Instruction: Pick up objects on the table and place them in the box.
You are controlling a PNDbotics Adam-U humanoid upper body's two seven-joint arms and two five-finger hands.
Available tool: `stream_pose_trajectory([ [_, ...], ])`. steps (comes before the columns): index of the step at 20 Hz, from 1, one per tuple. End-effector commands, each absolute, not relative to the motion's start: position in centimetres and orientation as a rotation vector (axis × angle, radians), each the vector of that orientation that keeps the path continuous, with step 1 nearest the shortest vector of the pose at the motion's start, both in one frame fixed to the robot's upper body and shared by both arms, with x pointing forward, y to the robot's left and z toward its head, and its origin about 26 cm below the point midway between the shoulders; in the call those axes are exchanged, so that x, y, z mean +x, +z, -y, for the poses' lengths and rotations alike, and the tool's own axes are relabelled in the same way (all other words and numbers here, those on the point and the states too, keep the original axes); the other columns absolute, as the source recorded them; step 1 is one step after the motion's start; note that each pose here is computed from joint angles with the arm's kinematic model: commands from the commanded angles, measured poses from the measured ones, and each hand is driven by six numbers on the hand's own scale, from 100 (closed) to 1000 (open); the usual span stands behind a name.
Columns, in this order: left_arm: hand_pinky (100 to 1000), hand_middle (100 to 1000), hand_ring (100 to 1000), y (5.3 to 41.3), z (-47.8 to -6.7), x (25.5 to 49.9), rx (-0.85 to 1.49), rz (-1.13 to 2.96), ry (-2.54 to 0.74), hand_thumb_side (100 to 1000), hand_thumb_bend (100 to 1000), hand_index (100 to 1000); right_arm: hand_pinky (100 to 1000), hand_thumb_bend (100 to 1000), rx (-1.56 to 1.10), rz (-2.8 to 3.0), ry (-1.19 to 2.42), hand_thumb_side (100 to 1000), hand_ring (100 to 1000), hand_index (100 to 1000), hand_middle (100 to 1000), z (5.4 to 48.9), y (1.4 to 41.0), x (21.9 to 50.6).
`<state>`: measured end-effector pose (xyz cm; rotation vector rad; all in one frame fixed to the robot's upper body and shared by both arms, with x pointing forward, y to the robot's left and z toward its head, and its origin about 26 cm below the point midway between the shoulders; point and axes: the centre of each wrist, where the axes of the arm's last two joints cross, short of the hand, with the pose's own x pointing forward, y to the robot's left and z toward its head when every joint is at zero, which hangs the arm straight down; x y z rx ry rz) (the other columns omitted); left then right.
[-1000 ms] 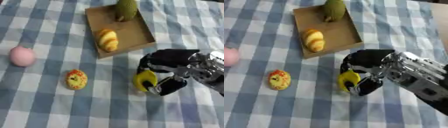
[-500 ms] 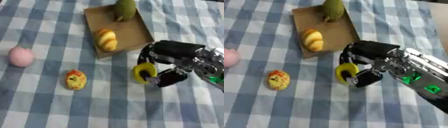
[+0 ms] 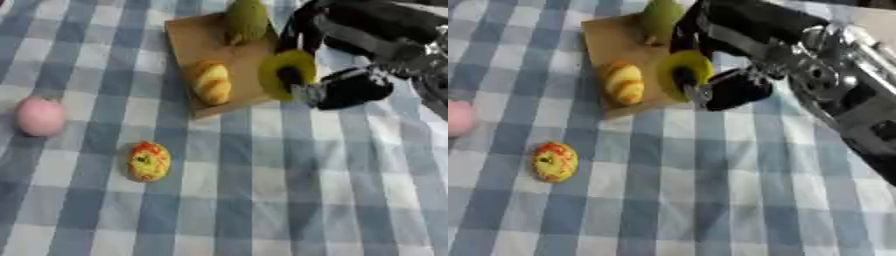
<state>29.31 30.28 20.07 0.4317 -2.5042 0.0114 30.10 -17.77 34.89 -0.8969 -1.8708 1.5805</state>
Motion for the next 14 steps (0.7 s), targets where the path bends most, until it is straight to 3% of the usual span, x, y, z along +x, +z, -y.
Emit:
stream_pose_trajectory([
  [1,764,733,760,20.8,-30.4,29.1,0.441,2.53,-0.016,592,181,785,602,100,-0.947,1.865,1.502,165,514,653,551,17.3,36.3,30.9],
  [7,764,734,760,21.0,-30.3,29.1,0.438,2.534,-0.022,591,181,785,626,100,-0.977,1.824,1.406,201,542,677,577,15.6,36.5,33.8],
  [9,764,734,761,21.0,-30.3,29.1,0.437,2.536,-0.024,591,181,785,664,100,-0.972,1.787,1.414,290,611,730,650,15.4,36.1,34.9],
  [10,764,734,761,21.0,-30.3,29.1,0.436,2.536,-0.024,592,181,785,702,100,-0.968,1.764,1.425,368,693,779,735,15.3,35.9,35.4],
  [14,764,734,761,21.0,-30.3,29.1,0.435,2.534,-0.024,592,180,786,771,100,-0.972,1.679,1.466,480,825,881,874,15.6,35.3,37.3],
])
